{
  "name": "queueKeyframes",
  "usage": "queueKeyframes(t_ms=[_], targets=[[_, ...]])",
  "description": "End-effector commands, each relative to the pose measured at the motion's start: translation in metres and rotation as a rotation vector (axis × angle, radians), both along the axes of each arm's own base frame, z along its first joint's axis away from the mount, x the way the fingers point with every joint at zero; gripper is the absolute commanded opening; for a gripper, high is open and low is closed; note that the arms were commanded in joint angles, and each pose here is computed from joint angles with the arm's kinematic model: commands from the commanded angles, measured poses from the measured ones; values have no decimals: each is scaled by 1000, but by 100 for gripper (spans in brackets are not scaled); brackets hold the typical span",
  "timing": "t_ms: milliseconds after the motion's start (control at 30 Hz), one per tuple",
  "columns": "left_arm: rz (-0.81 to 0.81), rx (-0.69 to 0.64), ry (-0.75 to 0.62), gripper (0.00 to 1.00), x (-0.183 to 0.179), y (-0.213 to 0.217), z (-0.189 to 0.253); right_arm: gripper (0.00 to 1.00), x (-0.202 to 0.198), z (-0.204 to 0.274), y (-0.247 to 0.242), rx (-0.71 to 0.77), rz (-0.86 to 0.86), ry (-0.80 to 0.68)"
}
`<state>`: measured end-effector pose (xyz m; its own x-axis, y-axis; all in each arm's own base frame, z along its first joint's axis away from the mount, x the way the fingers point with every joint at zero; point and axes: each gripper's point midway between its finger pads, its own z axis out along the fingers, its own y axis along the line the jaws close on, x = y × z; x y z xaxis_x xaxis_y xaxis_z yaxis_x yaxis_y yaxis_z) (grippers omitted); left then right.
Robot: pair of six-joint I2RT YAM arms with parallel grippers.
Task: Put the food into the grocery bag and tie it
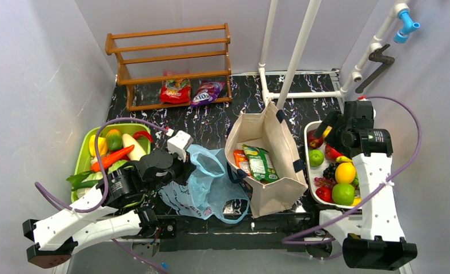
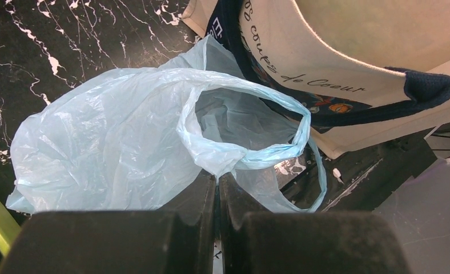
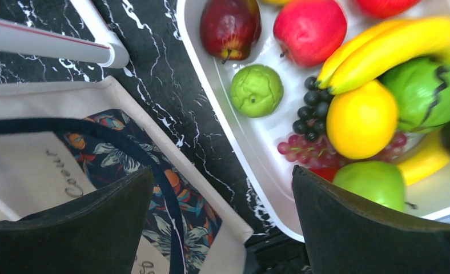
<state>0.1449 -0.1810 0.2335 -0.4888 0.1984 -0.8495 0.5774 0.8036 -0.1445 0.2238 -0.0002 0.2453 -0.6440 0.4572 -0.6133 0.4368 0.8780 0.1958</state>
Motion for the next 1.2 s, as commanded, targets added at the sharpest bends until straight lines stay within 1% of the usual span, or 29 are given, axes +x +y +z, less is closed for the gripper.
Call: queueKeyframes(t_ms=[0,67,200,300,600,767,1167], targets=[[7,-57,4,0,-3,-1,15,98,19,-27,-3,168,-126,-1],[19,-67,8,0,-3,0,15,98,22,-41,-8,195,-183,20],[33,-79,20,0,-5,3,14,98,27,-63,-19,194,-267,65],[44,-92,27,0,-7,7,16,97,35,-74,-20,224,-272,68],[77,-106,26,0,-12,23,19,92,42,-117,-24,261,-326,151],[91,-116,34,0,-14,28,16,90,47,-133,-26,263,-338,178],[111,-121,46,0,-17,34,9,88,51,-168,-26,270,-346,259]])
